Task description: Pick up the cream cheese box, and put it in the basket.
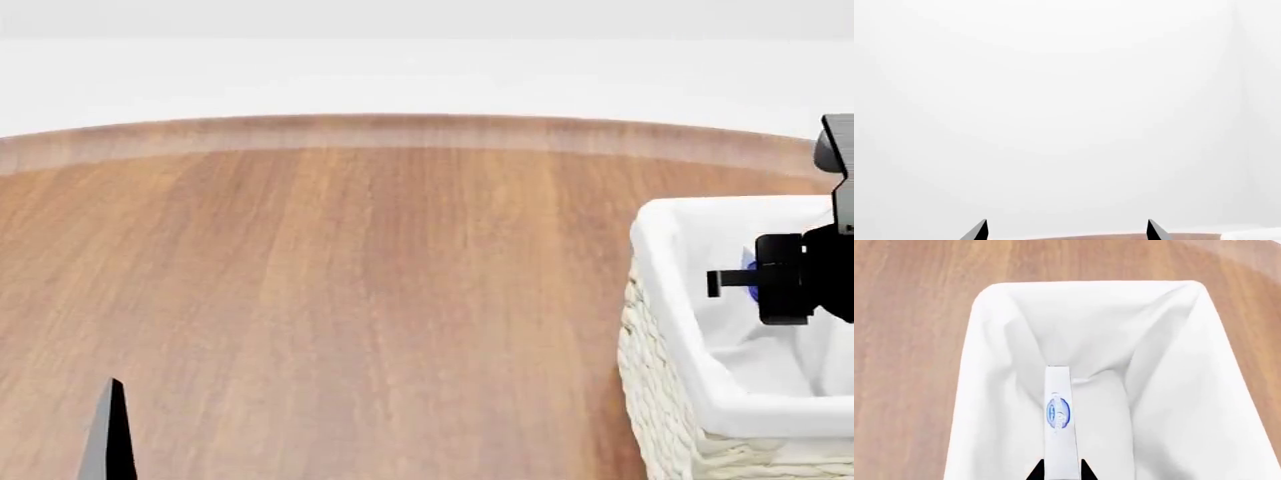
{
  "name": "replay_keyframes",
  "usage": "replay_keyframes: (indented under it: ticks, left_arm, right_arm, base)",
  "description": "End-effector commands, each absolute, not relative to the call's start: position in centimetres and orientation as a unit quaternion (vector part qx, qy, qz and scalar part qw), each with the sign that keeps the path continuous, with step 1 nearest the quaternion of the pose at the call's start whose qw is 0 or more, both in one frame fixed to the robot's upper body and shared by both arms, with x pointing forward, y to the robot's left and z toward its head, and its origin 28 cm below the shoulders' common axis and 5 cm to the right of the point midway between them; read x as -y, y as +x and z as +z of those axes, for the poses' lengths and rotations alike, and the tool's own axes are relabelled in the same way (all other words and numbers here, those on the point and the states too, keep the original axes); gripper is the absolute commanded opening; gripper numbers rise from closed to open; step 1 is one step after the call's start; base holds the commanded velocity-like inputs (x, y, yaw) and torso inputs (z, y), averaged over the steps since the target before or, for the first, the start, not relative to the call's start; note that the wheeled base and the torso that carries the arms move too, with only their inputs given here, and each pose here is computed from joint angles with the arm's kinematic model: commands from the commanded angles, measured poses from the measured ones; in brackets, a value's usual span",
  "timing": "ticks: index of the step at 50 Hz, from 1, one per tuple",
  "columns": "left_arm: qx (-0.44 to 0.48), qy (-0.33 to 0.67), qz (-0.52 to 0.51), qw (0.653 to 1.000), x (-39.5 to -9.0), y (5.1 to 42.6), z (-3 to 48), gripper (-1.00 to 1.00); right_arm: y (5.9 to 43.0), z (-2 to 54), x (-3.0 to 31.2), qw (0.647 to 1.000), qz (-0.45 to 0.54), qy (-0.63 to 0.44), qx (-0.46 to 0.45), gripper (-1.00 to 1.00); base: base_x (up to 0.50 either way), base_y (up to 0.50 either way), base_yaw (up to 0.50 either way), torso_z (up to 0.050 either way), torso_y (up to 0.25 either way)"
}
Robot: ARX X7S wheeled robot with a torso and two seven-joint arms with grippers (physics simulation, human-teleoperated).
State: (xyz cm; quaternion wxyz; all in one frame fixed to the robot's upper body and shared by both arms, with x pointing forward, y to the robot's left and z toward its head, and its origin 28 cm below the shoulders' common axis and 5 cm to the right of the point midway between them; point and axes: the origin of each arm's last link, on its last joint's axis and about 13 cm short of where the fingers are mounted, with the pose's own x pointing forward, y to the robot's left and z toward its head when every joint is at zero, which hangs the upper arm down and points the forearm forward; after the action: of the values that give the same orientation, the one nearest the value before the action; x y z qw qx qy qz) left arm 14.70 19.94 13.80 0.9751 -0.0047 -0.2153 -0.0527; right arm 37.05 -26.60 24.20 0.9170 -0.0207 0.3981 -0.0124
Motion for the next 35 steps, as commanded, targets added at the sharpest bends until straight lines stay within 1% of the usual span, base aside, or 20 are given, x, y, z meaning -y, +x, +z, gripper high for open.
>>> replay_keyframes:
  ticks: [1, 18, 19, 35]
  left_arm:
    - [0.215, -0.005, -0.053, 0.975, -19.9, 14.7, 13.8, 1.00]
    - [0.213, -0.004, -0.054, 0.976, -19.9, 14.7, 13.7, 1.00]
    - [0.213, -0.004, -0.054, 0.976, -19.9, 14.8, 13.7, 1.00]
    - [0.211, -0.006, -0.055, 0.976, -19.8, 14.8, 13.6, 1.00]
  right_arm:
    - [37.1, 23.0, 26.6, 0.916, -0.008, -0.017, -0.402, -1.00]
    - [37.2, 22.1, 26.6, 0.915, -0.007, -0.024, -0.403, -1.00]
    - [37.2, 22.1, 26.7, 0.916, -0.006, -0.024, -0.400, 1.00]
    - [37.2, 22.1, 26.7, 0.916, -0.008, -0.029, -0.400, 1.00]
  base:
    - [0.00, 0.00, 0.00, 0.000, 0.000]
    - [0.00, 0.00, 0.00, 0.001, 0.001]
    - [0.00, 0.00, 0.00, 0.000, 0.000]
    - [0.00, 0.00, 0.00, 0.000, 0.000]
